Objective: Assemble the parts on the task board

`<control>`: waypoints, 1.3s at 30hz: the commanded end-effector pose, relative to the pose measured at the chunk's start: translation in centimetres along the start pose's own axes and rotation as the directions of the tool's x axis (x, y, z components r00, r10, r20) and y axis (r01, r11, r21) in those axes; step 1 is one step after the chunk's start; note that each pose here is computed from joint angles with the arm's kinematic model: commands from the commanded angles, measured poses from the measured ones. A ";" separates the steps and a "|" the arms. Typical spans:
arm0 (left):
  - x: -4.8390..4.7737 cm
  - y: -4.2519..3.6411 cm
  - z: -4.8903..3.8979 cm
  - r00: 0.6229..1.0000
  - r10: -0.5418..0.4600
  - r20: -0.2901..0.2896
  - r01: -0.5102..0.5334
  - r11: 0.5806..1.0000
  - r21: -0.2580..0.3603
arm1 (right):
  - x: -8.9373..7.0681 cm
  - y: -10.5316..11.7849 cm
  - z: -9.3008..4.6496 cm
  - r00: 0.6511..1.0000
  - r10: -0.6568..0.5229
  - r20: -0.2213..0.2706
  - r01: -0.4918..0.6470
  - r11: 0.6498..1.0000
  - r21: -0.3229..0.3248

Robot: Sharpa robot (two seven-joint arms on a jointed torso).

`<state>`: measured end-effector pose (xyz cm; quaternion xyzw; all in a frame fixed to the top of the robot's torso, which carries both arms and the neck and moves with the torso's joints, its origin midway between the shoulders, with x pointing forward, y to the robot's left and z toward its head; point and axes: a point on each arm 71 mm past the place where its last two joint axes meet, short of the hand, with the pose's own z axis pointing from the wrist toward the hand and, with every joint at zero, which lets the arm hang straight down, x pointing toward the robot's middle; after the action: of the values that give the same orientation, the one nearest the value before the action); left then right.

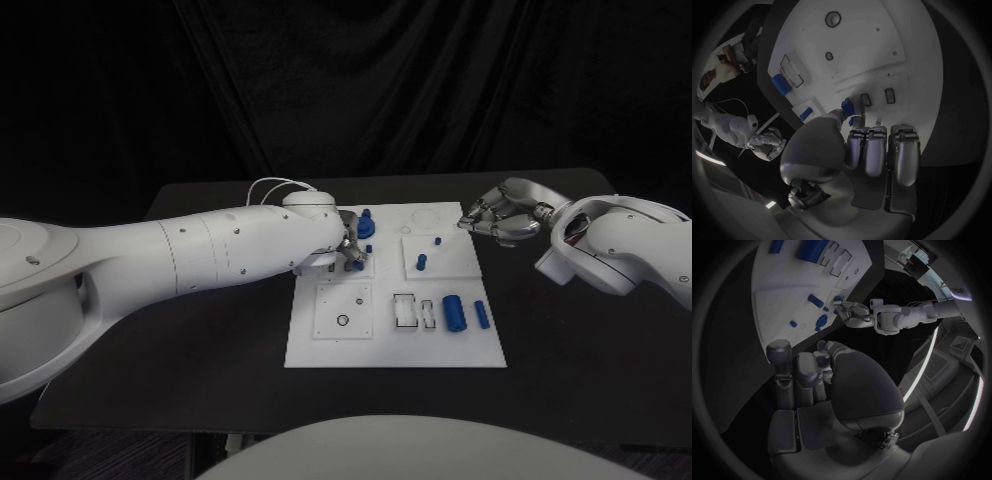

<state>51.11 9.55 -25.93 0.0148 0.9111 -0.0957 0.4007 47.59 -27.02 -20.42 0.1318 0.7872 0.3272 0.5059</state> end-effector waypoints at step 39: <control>-0.01 2.54 -1.02 0.995 0.011 0.098 -0.010 1.000 -0.017 | 0.3 -0.8 -0.2 1.000 0.005 -0.024 -0.004 0.999 0.036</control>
<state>50.71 12.31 -25.50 0.0057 0.8906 -0.0882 0.4461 47.43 -27.40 -20.87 0.1342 0.7944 0.3219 0.4972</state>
